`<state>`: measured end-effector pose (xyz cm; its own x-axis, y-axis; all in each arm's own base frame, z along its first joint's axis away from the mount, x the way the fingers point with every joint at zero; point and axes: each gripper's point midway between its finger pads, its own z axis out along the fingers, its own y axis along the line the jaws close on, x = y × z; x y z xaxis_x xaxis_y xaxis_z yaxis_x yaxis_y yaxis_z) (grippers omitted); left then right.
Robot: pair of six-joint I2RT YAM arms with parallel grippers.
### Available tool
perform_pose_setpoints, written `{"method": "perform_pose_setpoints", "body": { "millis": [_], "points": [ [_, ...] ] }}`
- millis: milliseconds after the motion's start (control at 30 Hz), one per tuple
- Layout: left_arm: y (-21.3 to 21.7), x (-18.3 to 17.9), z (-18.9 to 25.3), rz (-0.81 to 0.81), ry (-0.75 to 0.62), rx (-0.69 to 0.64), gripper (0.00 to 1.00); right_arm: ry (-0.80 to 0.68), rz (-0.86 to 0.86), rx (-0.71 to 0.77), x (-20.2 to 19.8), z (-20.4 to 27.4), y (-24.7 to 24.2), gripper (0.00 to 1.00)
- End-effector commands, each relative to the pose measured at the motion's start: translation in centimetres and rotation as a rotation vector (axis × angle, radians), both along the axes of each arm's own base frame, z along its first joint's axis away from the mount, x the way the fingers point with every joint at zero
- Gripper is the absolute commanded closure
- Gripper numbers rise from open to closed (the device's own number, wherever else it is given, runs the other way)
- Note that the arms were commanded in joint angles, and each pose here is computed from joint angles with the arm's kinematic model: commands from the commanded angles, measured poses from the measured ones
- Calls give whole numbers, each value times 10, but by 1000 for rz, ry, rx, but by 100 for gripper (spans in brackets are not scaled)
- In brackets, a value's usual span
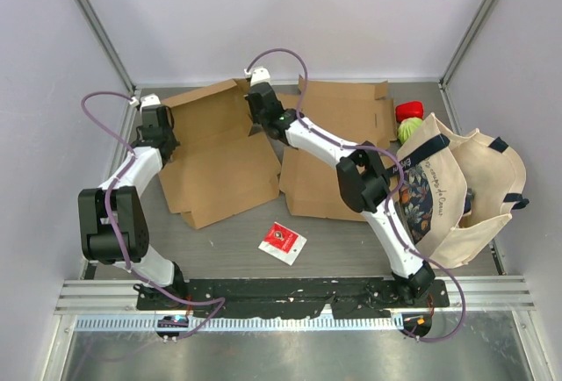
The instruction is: Fold the paper box
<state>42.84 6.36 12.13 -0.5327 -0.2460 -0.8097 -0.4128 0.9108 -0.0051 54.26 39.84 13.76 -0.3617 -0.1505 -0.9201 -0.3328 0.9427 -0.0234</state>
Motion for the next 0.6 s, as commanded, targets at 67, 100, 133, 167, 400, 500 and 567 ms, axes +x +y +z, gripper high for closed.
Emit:
{"method": "perform_pose_setpoints", "body": {
  "millis": [67,100,133,167,400,500,567],
  "points": [
    [-4,15,24,-14,-94,0,100,-89,54,131,-29,90,40,99],
    [-5,15,25,-15,-99,-1,100,-74,54,143,-31,87,41,99],
    [-6,15,25,-15,-98,0,100,-60,58,165,-32,87,44,99],
    [-7,15,25,-19,-98,-1,100,-36,49,189,-35,85,46,99],
    [-9,16,26,-21,-97,3,100,-20,33,229,-45,90,46,99],
    [-6,14,21,2,-53,4,95,-30,28,223,-45,89,39,99],
    [-1,12,17,35,-16,7,81,-35,24,219,-47,83,35,99]
  ]
}}
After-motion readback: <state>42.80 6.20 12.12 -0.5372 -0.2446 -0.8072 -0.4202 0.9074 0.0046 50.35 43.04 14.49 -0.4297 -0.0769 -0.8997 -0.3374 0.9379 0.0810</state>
